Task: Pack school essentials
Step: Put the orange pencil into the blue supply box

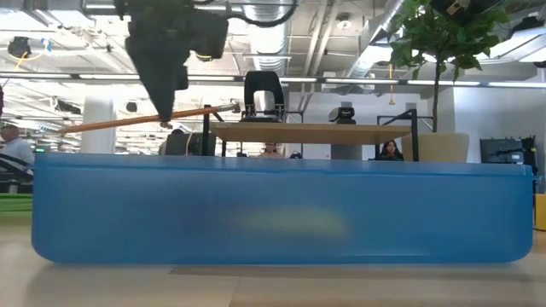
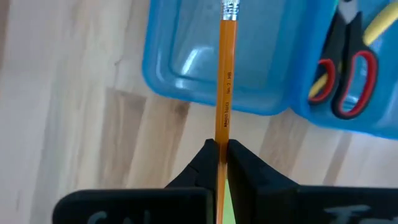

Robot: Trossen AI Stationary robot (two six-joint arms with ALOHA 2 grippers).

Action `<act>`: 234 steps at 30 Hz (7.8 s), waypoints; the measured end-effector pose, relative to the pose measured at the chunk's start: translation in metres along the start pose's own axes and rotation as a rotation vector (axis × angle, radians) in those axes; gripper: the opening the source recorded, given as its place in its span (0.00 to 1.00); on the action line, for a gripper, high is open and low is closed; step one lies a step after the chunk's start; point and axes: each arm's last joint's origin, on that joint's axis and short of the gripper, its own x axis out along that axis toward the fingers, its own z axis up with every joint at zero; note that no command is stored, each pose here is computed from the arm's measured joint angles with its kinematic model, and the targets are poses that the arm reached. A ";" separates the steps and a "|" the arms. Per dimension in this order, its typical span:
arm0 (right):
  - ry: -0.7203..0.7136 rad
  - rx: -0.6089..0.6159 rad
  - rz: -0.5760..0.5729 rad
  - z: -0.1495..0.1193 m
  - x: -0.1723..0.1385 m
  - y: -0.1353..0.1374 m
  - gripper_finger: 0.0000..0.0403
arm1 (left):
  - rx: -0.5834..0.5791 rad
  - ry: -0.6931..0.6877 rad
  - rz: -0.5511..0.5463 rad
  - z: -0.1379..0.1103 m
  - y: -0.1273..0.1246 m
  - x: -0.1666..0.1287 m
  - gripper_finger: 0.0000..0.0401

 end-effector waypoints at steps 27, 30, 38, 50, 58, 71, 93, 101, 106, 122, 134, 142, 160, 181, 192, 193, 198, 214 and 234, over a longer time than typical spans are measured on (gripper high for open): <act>-0.164 0.026 -0.025 -0.007 -0.048 -0.013 0.13 | 0.114 -0.131 -0.124 0.024 -0.047 -0.018 0.00; -0.186 0.016 -0.033 -0.007 -0.053 -0.015 0.13 | 0.121 -0.155 -0.150 0.026 -0.050 -0.018 0.00; -0.218 -0.008 -0.037 -0.008 -0.060 -0.017 0.13 | 0.137 -0.187 -0.192 0.029 -0.054 -0.019 0.00; -0.302 -0.058 -0.029 -0.005 -0.070 -0.018 0.13 | 0.208 -0.221 -0.231 0.045 -0.069 -0.028 0.00; -0.332 -0.077 -0.013 -0.005 -0.072 -0.016 0.13 | 0.318 -0.156 -0.182 0.069 -0.097 -0.017 0.00; -0.448 -0.010 0.041 -0.056 -0.054 -0.033 0.13 | 0.334 -0.160 -0.182 0.074 -0.101 -0.009 0.00; -0.523 0.074 -0.014 -0.086 -0.026 -0.053 0.13 | 0.344 -0.090 -0.075 0.076 -0.114 0.044 0.00; -0.554 0.012 -0.029 -0.084 -0.026 -0.053 0.13 | 0.352 -0.135 -0.017 0.072 -0.124 0.044 0.00; -0.670 -0.079 -0.029 -0.078 -0.019 -0.050 0.13 | 0.350 -0.164 -0.011 0.069 -0.129 0.047 0.00; -0.910 -0.064 -0.055 -0.112 0.028 -0.065 0.13 | 0.349 -0.184 0.052 0.066 -0.131 0.048 0.00; -0.877 -0.028 -0.060 -0.112 0.039 -0.066 0.13 | 0.357 -0.189 0.058 0.064 -0.133 0.048 0.00; -0.871 0.010 -0.043 -0.109 0.048 -0.064 0.13 | 0.373 -0.168 0.049 0.051 -0.147 0.048 0.00; -0.940 0.004 -0.038 -0.101 0.051 -0.062 0.13 | 0.393 -0.115 0.001 0.037 -0.159 0.048 0.00; -0.968 -0.016 -0.046 -0.099 0.049 -0.061 0.13 | 0.362 -0.114 -0.165 0.063 -0.150 0.040 0.00; -0.968 -0.016 -0.046 -0.099 0.049 -0.061 0.13 | 0.374 -0.198 -0.172 0.078 -0.149 0.023 0.00; -0.968 -0.016 -0.047 -0.099 0.049 -0.061 0.13 | 0.380 -0.198 -0.169 0.078 -0.149 0.023 0.00; -0.968 -0.015 -0.046 -0.099 0.049 -0.061 0.13 | 0.400 -0.196 -0.162 0.078 -0.151 0.028 0.00; -0.954 -0.016 -0.047 -0.100 0.050 -0.061 0.13 | 0.314 -0.041 -0.129 0.082 -0.144 0.085 0.00; -0.958 -0.015 -0.046 -0.100 0.050 -0.061 0.13 | 0.327 -0.015 -0.114 0.085 -0.144 0.066 0.29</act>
